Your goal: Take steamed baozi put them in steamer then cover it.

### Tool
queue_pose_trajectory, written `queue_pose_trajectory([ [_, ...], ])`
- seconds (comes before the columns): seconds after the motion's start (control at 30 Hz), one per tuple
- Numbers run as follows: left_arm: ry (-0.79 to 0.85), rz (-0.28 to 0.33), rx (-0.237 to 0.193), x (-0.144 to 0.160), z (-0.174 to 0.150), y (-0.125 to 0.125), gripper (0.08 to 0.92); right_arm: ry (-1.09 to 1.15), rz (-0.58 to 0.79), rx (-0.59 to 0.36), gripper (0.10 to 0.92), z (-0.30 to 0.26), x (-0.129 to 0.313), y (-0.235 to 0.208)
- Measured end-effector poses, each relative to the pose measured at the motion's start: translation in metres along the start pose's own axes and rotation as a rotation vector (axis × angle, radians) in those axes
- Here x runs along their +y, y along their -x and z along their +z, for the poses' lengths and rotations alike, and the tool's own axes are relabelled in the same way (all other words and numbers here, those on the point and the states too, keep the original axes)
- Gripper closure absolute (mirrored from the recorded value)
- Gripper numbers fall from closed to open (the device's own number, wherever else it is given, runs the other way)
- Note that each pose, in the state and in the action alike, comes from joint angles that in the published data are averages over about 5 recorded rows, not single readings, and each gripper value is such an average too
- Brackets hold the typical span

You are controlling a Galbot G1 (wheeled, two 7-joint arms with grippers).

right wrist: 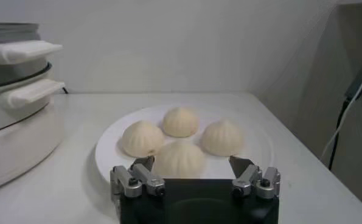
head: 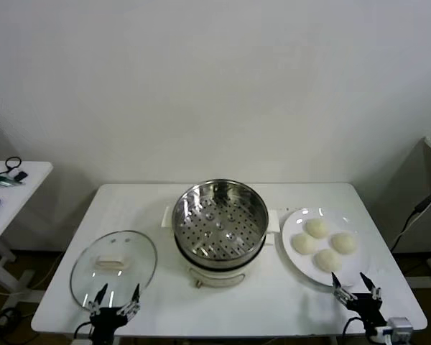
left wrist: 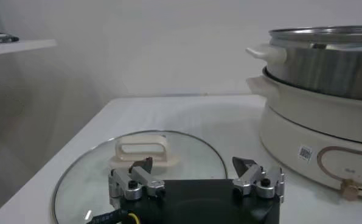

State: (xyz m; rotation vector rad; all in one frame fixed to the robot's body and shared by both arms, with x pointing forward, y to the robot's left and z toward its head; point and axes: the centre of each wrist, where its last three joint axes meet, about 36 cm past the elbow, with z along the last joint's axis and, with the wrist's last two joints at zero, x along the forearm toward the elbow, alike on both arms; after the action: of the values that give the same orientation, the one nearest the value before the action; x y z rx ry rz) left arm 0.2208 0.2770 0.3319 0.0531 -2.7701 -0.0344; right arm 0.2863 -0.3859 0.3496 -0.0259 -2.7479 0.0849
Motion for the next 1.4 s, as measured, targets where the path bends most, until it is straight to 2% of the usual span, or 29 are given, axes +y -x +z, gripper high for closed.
queue_pose_trajectory([
  [0.13, 0.004, 0.003, -0.005, 0.000, -0.001, 0.000, 0.177, -0.064, -0.017, -0.007, 0.200, -0.024, -0.013, 0.019],
  [0.3, 0.009, 0.012, -0.014, -0.001, -0.003, -0.001, 0.177, -0.231, -0.089, -0.020, 0.200, -0.080, -0.040, 0.060],
  [0.5, 0.015, 0.019, -0.027, -0.002, -0.005, -0.003, 0.177, -0.503, -0.256, -0.016, 0.200, -0.161, -0.062, 0.114],
  [0.63, 0.016, 0.020, -0.033, -0.002, -0.005, -0.003, 0.177, -0.697, -0.410, 0.019, 0.200, -0.202, -0.068, 0.147],
  [0.87, 0.016, 0.023, -0.036, -0.003, -0.005, -0.004, 0.177, -1.016, -0.699, 0.152, 0.200, -0.252, -0.079, 0.200],
  [1.0, 0.014, 0.024, -0.041, -0.004, -0.006, -0.005, 0.177, -1.152, -0.816, 0.249, 0.200, -0.286, -0.077, 0.225],
  [1.17, 0.011, 0.024, -0.048, -0.006, -0.008, -0.006, 0.177, -1.276, -0.894, 0.391, 0.200, -0.316, -0.068, 0.250],
  [1.4, 0.007, 0.020, -0.057, -0.008, -0.009, -0.007, 0.177, -1.355, -0.918, 0.565, 0.200, -0.325, -0.054, 0.273],
])
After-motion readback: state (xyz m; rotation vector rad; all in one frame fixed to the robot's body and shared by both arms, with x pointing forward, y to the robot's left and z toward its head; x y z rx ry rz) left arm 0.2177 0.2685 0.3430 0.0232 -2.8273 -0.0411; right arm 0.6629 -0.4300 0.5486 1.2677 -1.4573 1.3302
